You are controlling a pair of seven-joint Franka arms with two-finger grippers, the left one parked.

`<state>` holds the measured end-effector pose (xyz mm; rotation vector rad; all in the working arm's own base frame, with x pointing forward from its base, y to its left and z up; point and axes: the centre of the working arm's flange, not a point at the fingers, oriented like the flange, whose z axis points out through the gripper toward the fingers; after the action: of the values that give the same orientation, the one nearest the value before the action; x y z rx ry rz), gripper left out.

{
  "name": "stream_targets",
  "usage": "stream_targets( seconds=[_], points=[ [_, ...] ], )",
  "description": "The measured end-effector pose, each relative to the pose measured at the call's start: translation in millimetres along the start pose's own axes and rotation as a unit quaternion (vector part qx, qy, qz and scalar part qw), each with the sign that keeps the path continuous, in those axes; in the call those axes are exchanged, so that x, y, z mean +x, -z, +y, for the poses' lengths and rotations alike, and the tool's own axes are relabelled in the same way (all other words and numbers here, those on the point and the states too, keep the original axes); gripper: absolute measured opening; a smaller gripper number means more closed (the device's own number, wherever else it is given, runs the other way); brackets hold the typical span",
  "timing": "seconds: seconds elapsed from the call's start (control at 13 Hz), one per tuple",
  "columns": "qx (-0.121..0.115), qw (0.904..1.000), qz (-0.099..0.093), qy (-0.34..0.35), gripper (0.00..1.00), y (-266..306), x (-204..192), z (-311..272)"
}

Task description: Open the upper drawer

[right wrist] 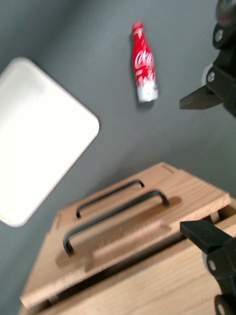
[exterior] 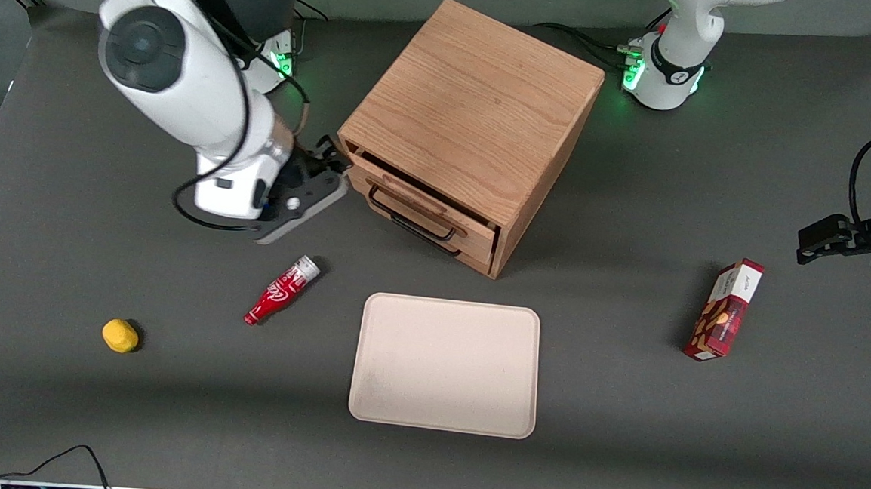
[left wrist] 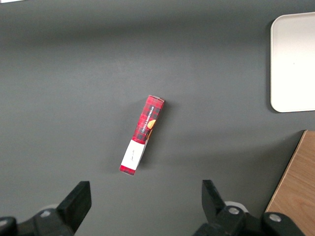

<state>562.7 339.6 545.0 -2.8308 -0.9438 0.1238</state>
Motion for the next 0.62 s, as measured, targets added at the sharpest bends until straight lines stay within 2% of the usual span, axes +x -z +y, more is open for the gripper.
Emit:
stream_targets(
  seconds=[0.23, 0.46, 0.62],
  points=[
    [0.023, 0.998, -0.014, 0.057, 1.0, -43, 21, -13],
    [0.004, 0.9949, -0.025, 0.098, 1.0, -77, 35, -31],
    [0.004, 0.9937, -0.03, 0.108, 1.0, -93, 41, -37]
  ],
)
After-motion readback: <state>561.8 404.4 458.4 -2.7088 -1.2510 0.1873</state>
